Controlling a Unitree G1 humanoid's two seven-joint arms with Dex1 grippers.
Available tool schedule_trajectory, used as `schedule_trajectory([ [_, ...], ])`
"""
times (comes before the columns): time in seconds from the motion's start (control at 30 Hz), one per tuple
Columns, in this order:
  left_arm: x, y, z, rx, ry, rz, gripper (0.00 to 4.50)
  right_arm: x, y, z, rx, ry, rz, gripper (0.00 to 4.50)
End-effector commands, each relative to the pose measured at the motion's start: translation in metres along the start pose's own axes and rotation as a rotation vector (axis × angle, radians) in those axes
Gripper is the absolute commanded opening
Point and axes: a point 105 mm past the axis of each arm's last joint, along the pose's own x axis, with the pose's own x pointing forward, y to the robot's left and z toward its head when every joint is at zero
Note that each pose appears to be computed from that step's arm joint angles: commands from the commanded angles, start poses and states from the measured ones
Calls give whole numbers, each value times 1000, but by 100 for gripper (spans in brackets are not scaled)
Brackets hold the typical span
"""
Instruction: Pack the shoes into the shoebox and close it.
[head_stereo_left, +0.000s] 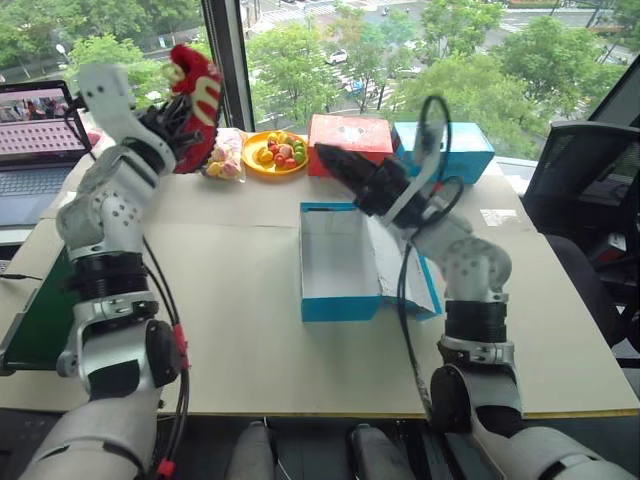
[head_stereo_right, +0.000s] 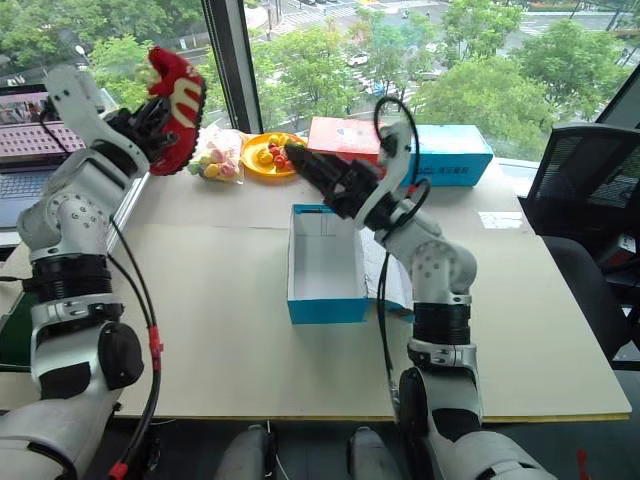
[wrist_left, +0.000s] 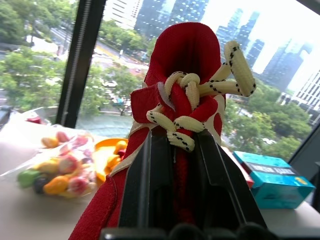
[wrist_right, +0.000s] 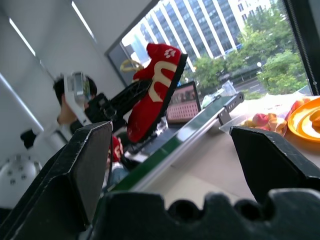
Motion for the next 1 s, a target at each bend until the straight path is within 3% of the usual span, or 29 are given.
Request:
schedule_trajectory([
  [0.03,7,-45,22,-19,-68,-124,15,6,15,10,40,-25,41,450],
  [0.17,17,-95,6,-86,-33,-262,15,14,15,14,38,-45,-2,450],
  [0.37,17,-127,-5,-129,3,-329,15,19,9,12,12,-50,-56,450],
  [0.67,8,-144,-16,-165,42,-361,15,15,-1,26,0,-113,-102,450],
  [0.77,8,-150,-16,-176,42,-372,14,15,-1,27,10,-127,-94,379],
  [1.0,6,-147,-17,-175,51,-378,14,16,4,29,14,-137,-69,147],
])
